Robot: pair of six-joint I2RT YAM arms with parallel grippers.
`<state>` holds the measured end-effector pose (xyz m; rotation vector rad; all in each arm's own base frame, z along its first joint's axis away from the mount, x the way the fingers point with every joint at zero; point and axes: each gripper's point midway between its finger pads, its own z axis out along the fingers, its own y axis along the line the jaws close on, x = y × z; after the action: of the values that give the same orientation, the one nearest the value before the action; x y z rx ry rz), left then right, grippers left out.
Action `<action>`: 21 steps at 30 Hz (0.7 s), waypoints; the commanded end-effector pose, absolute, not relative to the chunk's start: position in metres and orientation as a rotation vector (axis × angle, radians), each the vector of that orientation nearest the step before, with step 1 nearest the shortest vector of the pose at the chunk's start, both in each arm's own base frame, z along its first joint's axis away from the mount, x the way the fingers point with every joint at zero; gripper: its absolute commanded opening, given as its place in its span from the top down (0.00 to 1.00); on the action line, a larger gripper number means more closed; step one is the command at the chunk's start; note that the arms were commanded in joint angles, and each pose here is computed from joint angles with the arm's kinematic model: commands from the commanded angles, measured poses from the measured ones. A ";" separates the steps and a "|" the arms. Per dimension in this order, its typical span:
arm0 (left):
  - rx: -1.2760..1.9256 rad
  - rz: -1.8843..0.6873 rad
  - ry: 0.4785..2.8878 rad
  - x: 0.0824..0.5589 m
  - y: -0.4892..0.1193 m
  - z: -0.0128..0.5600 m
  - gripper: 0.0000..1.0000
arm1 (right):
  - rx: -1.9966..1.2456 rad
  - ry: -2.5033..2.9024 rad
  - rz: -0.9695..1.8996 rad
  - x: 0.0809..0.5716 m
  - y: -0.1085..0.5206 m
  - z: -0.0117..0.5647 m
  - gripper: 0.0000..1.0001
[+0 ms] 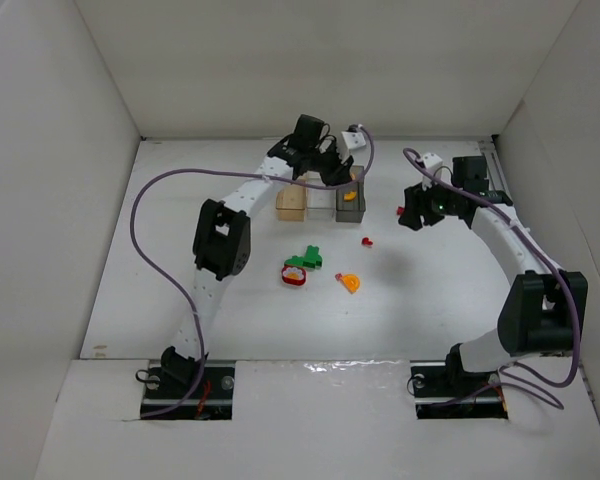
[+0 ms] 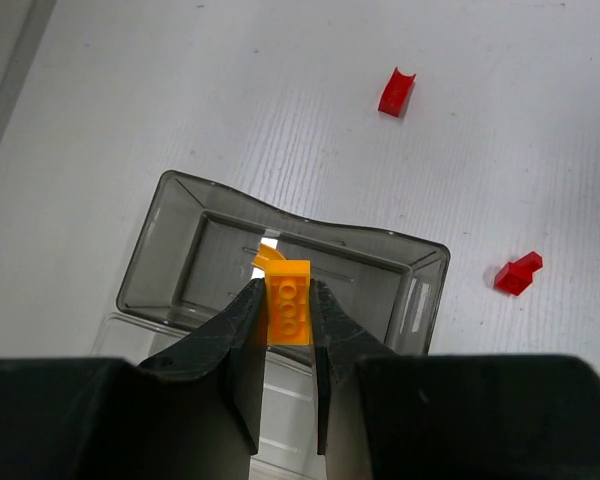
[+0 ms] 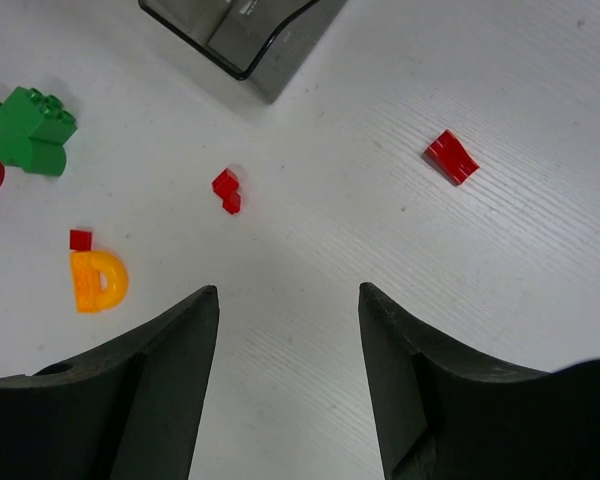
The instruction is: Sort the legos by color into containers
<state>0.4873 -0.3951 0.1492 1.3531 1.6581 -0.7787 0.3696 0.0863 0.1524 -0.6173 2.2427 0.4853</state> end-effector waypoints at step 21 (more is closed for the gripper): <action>0.753 -0.614 1.492 0.505 -0.283 0.352 0.38 | -1.058 2.188 0.512 0.336 0.172 0.114 0.37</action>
<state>0.5001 -0.3539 0.2043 1.0252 1.7097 -0.7088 0.3477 0.1489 0.1100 -0.9593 2.2654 0.4996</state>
